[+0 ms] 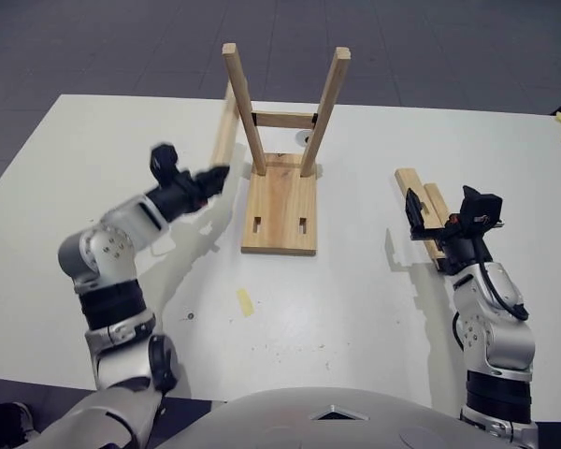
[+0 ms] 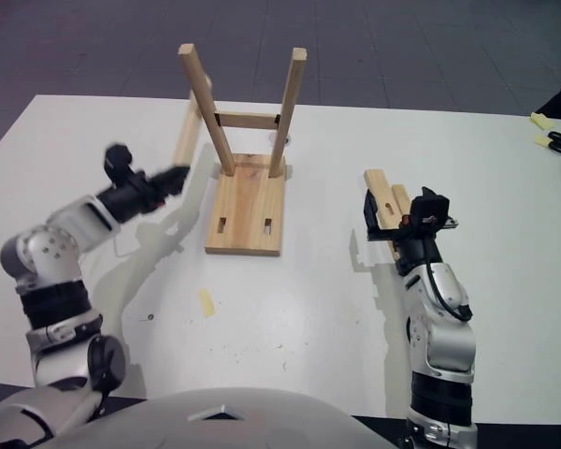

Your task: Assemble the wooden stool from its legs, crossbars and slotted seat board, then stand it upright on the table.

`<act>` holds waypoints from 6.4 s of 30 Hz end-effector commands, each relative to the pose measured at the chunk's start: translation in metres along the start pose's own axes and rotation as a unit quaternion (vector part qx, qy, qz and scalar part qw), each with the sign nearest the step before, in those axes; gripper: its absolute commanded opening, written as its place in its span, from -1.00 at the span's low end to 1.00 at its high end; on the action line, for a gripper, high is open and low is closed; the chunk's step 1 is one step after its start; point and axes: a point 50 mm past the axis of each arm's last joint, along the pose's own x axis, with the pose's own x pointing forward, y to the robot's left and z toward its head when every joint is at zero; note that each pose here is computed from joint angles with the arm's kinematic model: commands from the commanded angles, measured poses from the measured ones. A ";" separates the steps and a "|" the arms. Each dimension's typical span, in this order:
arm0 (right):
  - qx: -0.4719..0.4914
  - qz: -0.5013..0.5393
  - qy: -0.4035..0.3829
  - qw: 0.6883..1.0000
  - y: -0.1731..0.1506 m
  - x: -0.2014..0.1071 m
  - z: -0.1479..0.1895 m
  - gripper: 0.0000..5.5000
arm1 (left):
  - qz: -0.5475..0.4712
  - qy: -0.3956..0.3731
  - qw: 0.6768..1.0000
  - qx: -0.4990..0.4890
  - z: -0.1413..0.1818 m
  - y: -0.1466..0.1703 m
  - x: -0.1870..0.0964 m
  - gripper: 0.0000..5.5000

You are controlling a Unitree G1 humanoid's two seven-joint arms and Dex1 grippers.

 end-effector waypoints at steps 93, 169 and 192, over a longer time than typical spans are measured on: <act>0.456 0.404 -0.019 0.793 0.098 0.016 0.067 -0.25 | -0.338 0.128 0.914 0.184 -0.045 -0.120 -0.016 0.30; 0.405 0.227 -0.023 0.885 0.024 -0.011 0.039 0.96 | -0.001 0.142 0.990 -0.024 0.023 0.098 -0.075 0.04; -0.121 -0.009 0.208 0.971 -0.092 -0.001 -0.039 0.96 | 0.125 -0.105 0.941 0.296 0.042 0.036 -0.014 0.96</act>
